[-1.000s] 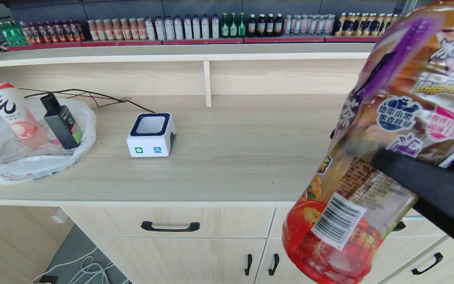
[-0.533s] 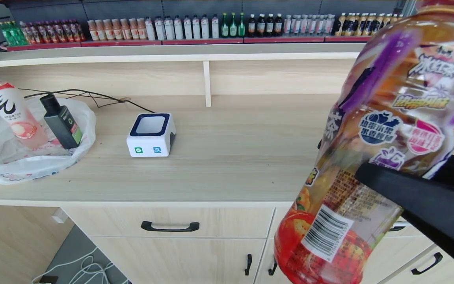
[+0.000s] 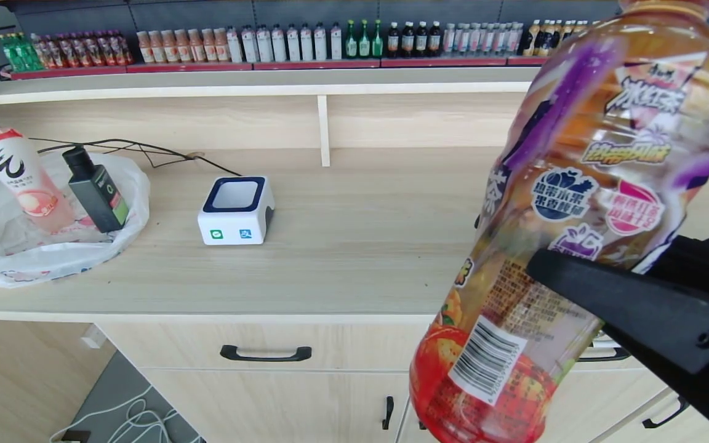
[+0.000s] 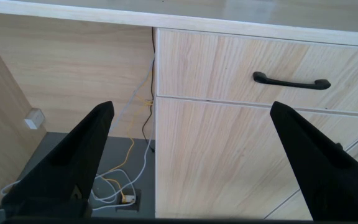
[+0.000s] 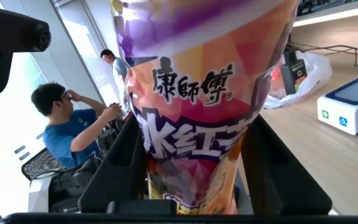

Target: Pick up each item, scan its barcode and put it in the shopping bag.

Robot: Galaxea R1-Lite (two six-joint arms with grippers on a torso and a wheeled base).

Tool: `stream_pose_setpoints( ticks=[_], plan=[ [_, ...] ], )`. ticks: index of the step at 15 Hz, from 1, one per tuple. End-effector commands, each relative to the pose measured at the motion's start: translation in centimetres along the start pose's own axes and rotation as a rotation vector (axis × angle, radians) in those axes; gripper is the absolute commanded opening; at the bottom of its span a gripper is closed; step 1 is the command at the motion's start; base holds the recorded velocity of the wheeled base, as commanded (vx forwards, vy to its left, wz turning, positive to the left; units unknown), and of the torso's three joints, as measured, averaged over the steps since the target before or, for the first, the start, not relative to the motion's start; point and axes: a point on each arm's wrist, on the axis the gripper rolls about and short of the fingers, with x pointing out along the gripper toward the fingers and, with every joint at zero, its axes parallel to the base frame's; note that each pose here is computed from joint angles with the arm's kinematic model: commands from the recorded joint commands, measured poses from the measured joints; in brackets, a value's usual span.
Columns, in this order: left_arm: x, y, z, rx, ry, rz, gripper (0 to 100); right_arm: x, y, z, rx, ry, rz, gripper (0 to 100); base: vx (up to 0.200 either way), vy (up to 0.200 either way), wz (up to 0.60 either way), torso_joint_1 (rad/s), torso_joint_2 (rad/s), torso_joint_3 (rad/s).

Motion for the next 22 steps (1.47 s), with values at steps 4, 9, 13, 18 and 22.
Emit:
stream_pose_setpoints(
  ticks=[4, 9, 13, 18, 22],
  plan=[
    [0.0, 0.0, 0.0, 0.0, 0.0, 0.0, 100, 0.6, -0.4, 0.1, -0.013, -0.005, 0.004, 0, 0.0, 0.0, 0.0, 0.0, 0.0, 0.0],
    [0.0, 0.0, 0.0, 0.0, 0.0, 0.0, 100, 0.4, -0.8, -0.7, -0.025, 0.023, -0.008, 0, 0.0, 0.0, 0.0, 0.0, 0.0, 0.0],
    [0.0, 0.0, 0.0, 0.0, 0.0, 0.0, 100, 0.9, -2.3, -1.2, -0.124, 0.037, -0.046, 0, 0.0, 0.0, 0.0, 0.0, 0.0, 0.0],
    [0.0, 0.0, 0.0, 0.0, 0.0, 0.0, 100, 1.0, -4.9, -0.3, -0.295, -0.003, -0.198, 0, 0.0, 0.0, 0.0, 0.0, 0.0, 0.0],
    [0.0, 0.0, 0.0, 0.0, 0.0, 0.0, 100, 1.5, -6.3, -0.3, -0.455, -0.016, -0.432, 0, 0.0, 0.0, 0.0, 0.0, 0.0, 0.0]
  ],
)
